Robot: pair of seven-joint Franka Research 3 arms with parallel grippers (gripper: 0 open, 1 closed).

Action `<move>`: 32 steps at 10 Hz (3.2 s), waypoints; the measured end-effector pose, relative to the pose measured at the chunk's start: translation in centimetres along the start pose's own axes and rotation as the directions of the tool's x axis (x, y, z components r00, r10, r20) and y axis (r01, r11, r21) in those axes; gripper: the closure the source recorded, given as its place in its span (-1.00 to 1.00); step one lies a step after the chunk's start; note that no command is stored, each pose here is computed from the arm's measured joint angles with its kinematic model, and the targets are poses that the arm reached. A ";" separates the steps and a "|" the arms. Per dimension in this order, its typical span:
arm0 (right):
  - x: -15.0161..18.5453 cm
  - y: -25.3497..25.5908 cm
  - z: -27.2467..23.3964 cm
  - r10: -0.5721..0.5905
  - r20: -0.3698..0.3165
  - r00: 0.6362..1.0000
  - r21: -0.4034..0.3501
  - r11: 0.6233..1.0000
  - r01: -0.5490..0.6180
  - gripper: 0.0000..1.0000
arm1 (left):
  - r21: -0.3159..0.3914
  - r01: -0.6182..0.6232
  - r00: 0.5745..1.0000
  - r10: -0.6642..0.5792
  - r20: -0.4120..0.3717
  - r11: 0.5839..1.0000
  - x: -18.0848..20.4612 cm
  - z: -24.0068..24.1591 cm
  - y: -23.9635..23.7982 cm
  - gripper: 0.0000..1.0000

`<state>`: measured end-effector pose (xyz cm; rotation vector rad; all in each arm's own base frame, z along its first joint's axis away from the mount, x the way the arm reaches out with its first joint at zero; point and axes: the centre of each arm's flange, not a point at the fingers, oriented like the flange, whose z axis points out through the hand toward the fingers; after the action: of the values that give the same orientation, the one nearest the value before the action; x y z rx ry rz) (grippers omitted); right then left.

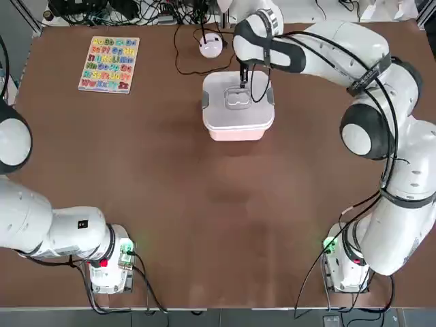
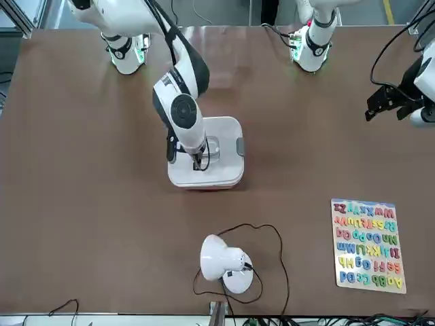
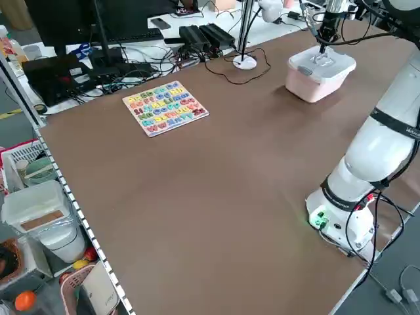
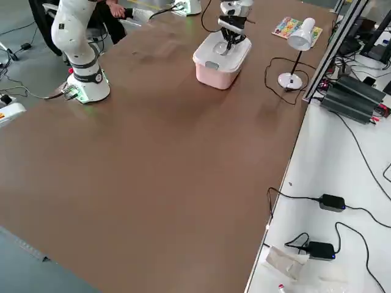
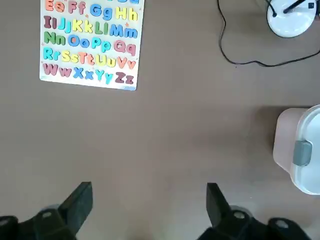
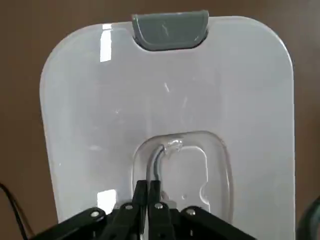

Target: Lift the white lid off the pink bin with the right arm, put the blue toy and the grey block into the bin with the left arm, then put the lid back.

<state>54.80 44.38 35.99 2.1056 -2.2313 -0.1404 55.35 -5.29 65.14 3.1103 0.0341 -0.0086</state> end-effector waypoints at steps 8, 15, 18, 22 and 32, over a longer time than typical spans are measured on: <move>0.0 -0.1 0.2 0.022 -0.001 1.000 -0.002 1.000 -0.022 0.63 | 0.000 0.000 1.000 0.000 0.000 1.000 0.0 0.0 0.0 -1.00; 2.7 -1.9 -2.0 -0.108 -0.021 0.994 -0.028 0.994 0.108 -0.74 | 0.004 0.004 0.998 -0.004 0.061 1.000 0.1 1.3 -0.3 -1.00; 9.6 -5.1 -6.7 -0.454 -0.022 0.891 -0.042 0.890 0.453 -0.74 | 0.004 0.004 0.998 -0.004 0.062 1.000 0.1 1.3 -0.3 -1.00; 21.9 -10.9 -7.4 -0.811 -0.021 0.584 -0.088 0.583 0.807 -0.74 | 0.004 0.005 0.998 -0.005 0.062 1.000 0.1 1.3 -0.4 -1.00; 45.9 -3.7 -24.1 -0.996 -0.005 0.090 -0.047 0.090 0.995 -1.00 | 0.004 0.008 0.998 -0.008 0.062 1.000 0.1 1.3 -0.5 -1.00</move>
<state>58.52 -2.11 58.94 3.0904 -0.2254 -0.1764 55.43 -4.79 63.85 3.1115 0.0447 -0.1053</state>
